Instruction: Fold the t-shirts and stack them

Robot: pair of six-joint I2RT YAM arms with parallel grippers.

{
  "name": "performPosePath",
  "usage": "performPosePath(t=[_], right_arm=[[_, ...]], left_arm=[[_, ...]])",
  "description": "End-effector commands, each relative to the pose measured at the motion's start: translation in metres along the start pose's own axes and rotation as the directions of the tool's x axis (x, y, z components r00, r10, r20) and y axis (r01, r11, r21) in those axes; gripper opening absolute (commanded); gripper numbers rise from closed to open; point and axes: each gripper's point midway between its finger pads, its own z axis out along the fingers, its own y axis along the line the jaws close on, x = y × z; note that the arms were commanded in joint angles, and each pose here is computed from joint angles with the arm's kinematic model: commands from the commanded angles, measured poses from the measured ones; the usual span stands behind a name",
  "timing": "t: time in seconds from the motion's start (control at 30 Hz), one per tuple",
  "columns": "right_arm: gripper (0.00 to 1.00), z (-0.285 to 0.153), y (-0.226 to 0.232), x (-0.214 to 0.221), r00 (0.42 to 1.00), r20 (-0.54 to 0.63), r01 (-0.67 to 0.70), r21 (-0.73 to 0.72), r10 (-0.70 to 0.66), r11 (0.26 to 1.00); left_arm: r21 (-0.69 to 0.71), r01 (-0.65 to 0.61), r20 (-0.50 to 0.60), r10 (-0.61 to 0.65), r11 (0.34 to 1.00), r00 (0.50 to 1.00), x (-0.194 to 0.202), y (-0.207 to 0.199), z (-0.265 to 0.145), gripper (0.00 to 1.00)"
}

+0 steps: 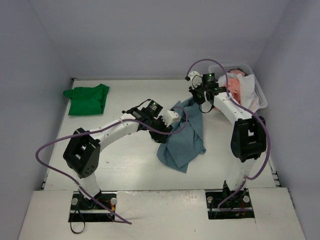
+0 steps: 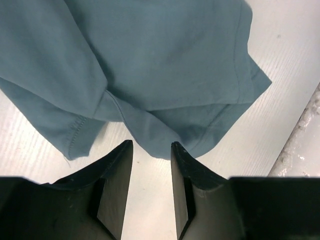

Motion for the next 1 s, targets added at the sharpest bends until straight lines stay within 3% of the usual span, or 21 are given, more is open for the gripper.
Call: performPosePath(t=[0.0, 0.27, 0.53, 0.97], right_arm=[[0.0, -0.021, -0.01, -0.026, 0.997, 0.083, -0.002, 0.027, -0.001, 1.0], [0.0, -0.023, -0.006, -0.026, 0.996, 0.088, -0.004, 0.007, 0.004, 1.0], [0.0, -0.024, -0.005, -0.026, 0.996, 0.092, -0.011, -0.008, 0.012, 1.0], [0.0, -0.029, -0.006, -0.028, 0.994, 0.102, -0.021, -0.023, 0.024, 1.0]], left_arm=[[-0.012, -0.041, 0.051, 0.042, 0.999, 0.998, -0.013, -0.003, -0.014, 0.32], [-0.01, -0.037, 0.027, 0.037, 0.999, 0.999, -0.003, 0.002, -0.003, 0.33], [0.0, -0.025, -0.012, 0.025, 1.0, 1.0, 0.007, 0.006, 0.012, 0.43], [0.01, -0.009, -0.069, 0.01, 1.0, 0.998, 0.031, 0.013, 0.03, 0.44]])
